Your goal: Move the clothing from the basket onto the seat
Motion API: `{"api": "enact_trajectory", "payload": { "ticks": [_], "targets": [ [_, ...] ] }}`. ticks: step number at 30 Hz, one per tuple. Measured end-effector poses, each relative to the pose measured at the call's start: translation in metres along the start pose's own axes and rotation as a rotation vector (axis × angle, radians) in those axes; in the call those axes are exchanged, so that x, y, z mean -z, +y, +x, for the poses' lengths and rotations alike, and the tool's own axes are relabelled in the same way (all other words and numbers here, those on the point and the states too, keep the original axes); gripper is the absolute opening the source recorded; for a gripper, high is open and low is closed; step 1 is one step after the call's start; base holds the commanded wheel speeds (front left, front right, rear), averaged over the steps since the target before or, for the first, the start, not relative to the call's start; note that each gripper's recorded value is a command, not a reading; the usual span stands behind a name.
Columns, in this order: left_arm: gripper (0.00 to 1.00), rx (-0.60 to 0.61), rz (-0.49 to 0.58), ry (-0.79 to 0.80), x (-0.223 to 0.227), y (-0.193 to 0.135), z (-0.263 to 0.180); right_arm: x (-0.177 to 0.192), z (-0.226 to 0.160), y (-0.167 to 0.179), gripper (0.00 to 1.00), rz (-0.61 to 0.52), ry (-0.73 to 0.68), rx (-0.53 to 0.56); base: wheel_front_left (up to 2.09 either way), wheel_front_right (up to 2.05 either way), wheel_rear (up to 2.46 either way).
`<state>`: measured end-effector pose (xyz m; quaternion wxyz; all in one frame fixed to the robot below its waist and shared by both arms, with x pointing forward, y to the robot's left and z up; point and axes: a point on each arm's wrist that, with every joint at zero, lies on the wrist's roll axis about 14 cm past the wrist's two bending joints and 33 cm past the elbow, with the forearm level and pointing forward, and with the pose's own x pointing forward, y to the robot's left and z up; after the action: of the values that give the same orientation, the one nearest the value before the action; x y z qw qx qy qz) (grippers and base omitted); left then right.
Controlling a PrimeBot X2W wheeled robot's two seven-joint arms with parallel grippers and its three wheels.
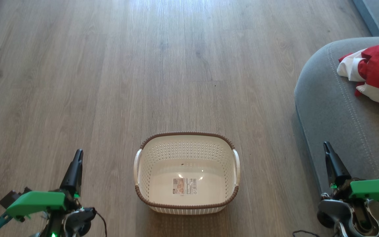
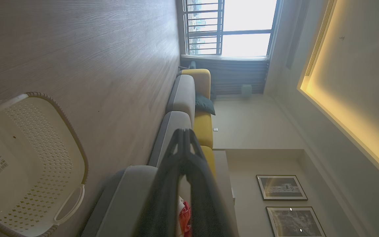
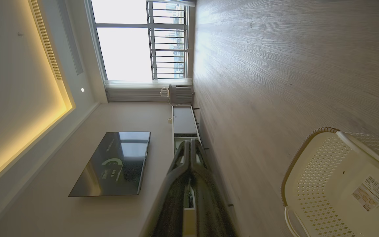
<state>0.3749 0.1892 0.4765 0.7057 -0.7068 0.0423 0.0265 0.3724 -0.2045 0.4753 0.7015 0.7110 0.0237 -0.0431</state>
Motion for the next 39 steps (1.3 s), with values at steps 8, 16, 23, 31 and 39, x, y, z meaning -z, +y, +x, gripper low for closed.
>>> {"api": "enact_trajectory", "payload": {
  "ticks": [8, 16, 23, 31, 39],
  "targets": [
    [0.00, 0.000, 0.000, 0.000, 0.0000, 0.0000, 0.0000, 0.0000, 0.0000, 0.0000, 0.00, 0.000, 0.000, 0.000, 0.00, 0.00, 0.00],
    [0.00, 0.000, 0.000, 0.000, 0.0000, 0.0000, 0.0000, 0.0000, 0.0000, 0.0000, 0.00, 0.000, 0.000, 0.000, 0.00, 0.00, 0.00],
    [0.00, 0.000, 0.000, 0.000, 0.0000, 0.0000, 0.0000, -0.0001, 0.0000, 0.0000, 0.00, 0.000, 0.000, 0.000, 0.00, 0.00, 0.00],
    [0.00, 0.000, 0.000, 0.000, 0.0000, 0.0000, 0.0000, -0.0001, 0.0000, 0.0000, 0.00, 0.000, 0.000, 0.000, 0.00, 0.00, 0.00],
    [0.00, 0.000, 0.000, 0.000, 0.0000, 0.0000, 0.0000, -0.0001, 0.0000, 0.0000, 0.00, 0.000, 0.000, 0.000, 0.00, 0.00, 0.00]
  ]
}}
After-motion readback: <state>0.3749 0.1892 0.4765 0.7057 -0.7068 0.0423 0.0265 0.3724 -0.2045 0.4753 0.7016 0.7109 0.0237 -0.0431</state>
